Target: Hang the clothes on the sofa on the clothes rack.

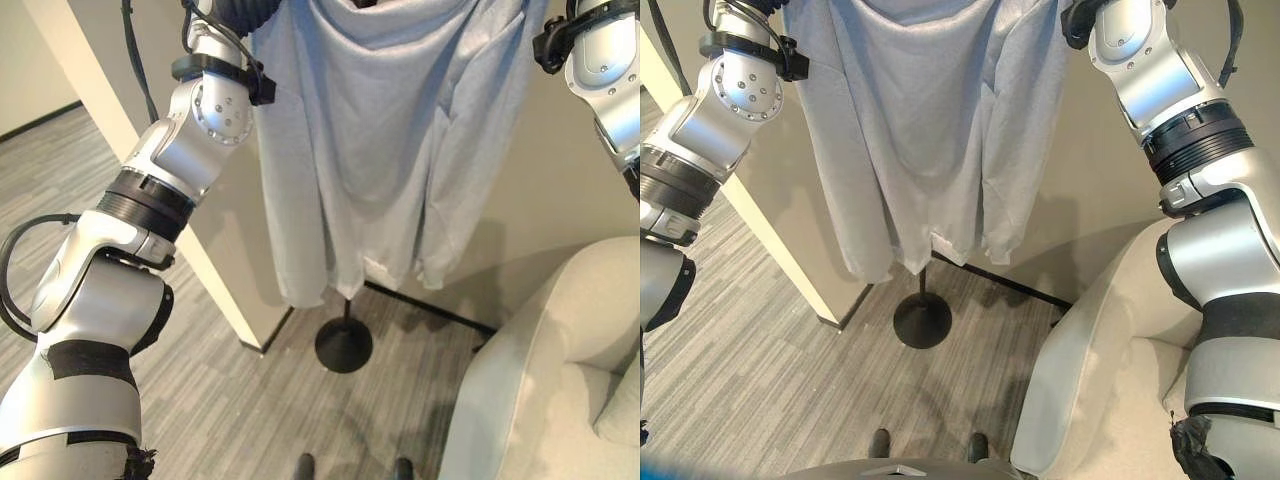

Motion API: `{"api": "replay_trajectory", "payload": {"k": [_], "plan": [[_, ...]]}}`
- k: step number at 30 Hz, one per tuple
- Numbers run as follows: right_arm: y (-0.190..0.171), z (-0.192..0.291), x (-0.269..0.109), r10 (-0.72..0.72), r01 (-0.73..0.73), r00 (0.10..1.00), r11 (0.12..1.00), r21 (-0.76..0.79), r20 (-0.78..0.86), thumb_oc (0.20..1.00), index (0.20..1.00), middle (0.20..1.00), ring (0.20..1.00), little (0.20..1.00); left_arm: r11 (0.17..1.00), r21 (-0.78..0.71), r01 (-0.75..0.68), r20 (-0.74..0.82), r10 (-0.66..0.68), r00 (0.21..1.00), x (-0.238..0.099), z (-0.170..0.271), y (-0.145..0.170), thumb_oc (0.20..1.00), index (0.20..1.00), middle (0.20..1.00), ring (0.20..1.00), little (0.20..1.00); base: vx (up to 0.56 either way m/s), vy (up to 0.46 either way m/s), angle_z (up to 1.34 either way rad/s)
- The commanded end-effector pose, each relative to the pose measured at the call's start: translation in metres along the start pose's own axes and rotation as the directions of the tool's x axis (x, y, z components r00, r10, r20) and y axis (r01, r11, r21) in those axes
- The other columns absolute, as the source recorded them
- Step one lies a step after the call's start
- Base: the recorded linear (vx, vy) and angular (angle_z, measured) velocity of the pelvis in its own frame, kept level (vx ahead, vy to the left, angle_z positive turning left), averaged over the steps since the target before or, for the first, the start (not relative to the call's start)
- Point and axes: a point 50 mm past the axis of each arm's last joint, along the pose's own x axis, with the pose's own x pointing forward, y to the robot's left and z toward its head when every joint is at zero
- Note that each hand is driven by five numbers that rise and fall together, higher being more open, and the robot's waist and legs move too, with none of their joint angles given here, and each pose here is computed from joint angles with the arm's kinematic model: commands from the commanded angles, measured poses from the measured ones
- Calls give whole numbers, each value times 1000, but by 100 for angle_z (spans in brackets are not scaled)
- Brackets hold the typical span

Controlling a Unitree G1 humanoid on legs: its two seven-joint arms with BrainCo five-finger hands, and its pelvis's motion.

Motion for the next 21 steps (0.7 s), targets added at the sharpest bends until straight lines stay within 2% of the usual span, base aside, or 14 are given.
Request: {"api": "replay_trajectory", "payload": {"k": [1, 7, 10, 15, 21], "plan": [[-42, 8, 27, -108, 106, 994, 990, -96, -15, 200, 200, 200, 200, 200, 991, 97, -91, -26, 94, 995, 25, -8, 31, 200, 200, 200, 200, 200, 0, 0, 0], [-10, -27, 14, 56, -92, 982, 975, -200, -178, 200, 200, 200, 200, 200, 974, 216, 76, -128, -49, 991, 13, -33, 6, 200, 200, 200, 200, 200, -13, -1, 0], [6, -44, 2, 112, -167, 961, 965, -205, -254, 200, 200, 200, 200, 200, 944, 276, 182, -179, -135, 975, 3, -43, -11, 200, 200, 200, 200, 200, -35, 0, 7], [22, -64, -13, 162, -235, 922, 956, -176, -351, 200, 200, 200, 200, 200, 907, 298, 299, -246, -230, 941, -12, -54, -32, 200, 200, 200, 200, 200, -42, 3, 9], [38, -80, -32, 215, -303, 891, 937, -172, -399, 200, 200, 200, 200, 200, 899, 265, 350, -269, -279, 922, -26, -56, -48, 200, 200, 200, 200, 200, -27, 5, 2]]}}
